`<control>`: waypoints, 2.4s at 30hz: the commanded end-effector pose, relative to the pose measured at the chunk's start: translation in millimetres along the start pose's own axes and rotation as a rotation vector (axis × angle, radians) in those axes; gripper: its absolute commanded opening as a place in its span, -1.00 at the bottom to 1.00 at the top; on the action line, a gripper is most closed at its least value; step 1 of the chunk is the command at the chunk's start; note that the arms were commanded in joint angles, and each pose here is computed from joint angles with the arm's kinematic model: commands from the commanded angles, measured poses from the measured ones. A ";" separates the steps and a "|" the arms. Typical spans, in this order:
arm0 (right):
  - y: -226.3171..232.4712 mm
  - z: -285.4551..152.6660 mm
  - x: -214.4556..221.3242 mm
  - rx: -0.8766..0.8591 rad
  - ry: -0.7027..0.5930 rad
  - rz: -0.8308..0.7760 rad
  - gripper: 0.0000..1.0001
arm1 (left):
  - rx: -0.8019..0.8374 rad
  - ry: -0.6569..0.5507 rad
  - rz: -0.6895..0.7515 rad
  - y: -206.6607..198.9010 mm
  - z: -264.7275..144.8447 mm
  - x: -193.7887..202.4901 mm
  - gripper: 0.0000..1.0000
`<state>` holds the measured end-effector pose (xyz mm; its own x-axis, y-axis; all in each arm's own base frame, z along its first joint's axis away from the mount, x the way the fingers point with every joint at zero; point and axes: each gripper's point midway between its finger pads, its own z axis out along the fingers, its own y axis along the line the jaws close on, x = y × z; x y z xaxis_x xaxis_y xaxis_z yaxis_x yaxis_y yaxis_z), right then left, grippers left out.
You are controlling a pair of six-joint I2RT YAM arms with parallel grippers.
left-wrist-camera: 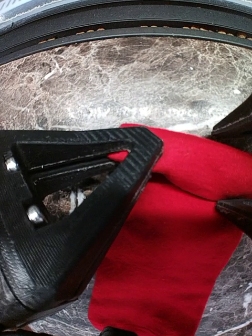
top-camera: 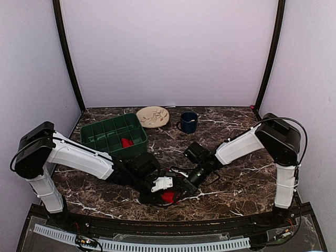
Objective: Roll the socks
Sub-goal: Roll the sock at the center of the board.
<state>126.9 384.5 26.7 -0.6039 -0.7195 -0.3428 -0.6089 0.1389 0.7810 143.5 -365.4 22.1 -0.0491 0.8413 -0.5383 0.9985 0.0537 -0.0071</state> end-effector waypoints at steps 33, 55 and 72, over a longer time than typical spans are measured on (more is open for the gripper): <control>-14.9 -17.1 -9.0 -0.001 -0.104 0.082 -0.47 | 0.112 0.076 -0.126 -7.8 12.2 9.7 -1.00; -15.6 -42.5 -19.6 0.036 -0.259 0.098 -0.40 | 0.284 0.098 -0.350 -4.6 9.2 19.5 -1.00; -30.1 -71.4 -20.6 0.274 -0.367 0.042 -0.38 | 0.419 0.121 -0.450 -19.8 10.5 31.4 -1.00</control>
<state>178.6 351.4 37.9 -0.7822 -0.4575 -0.4229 -0.5915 0.3325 0.7345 144.6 -372.5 21.1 -0.3934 0.7892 -0.4715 0.8685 0.1507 -0.4723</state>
